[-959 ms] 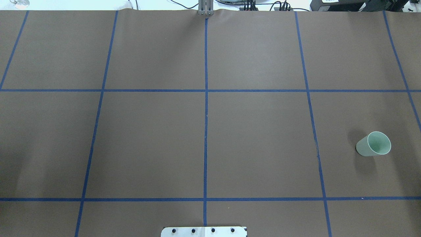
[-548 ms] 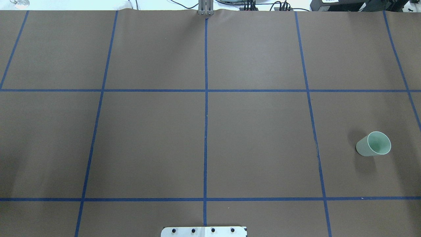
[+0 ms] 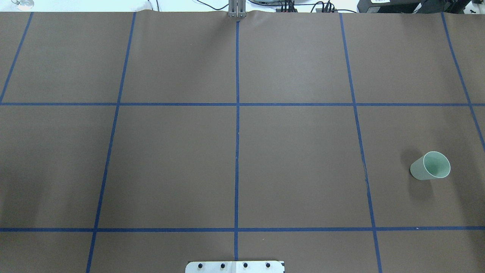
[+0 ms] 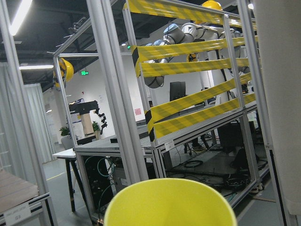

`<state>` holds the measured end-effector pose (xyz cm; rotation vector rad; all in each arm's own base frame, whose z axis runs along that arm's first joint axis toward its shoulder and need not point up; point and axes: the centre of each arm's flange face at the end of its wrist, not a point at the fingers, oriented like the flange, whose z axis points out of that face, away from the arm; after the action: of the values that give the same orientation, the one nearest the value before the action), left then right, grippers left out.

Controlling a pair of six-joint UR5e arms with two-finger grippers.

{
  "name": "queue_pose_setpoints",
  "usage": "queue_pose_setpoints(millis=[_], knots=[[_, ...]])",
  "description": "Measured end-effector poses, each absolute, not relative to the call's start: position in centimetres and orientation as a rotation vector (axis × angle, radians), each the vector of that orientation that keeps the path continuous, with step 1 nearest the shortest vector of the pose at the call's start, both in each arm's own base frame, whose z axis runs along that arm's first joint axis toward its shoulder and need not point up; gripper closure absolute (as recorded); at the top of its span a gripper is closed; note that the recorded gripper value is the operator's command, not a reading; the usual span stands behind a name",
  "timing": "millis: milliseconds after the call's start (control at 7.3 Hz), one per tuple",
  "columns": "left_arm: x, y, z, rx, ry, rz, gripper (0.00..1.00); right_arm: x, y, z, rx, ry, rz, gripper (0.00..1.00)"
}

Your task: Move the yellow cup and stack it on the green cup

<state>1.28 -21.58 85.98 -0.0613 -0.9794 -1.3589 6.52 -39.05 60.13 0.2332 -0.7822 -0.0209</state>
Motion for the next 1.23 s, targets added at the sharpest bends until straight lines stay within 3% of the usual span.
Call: queue_pose_setpoints(millis=[685, 1233], knots=[[-6.1, -38.1, 78.7, 0.401, -0.447, -1.16, 1.0, 6.5, -39.4, 59.7, 0.242, -0.781, -0.023, 0.0], [-3.8, -51.7, 65.2, 0.75, -0.038, -0.942, 1.0, 6.4, -40.0, 58.2, 0.268, -0.791, -0.032, 0.0]])
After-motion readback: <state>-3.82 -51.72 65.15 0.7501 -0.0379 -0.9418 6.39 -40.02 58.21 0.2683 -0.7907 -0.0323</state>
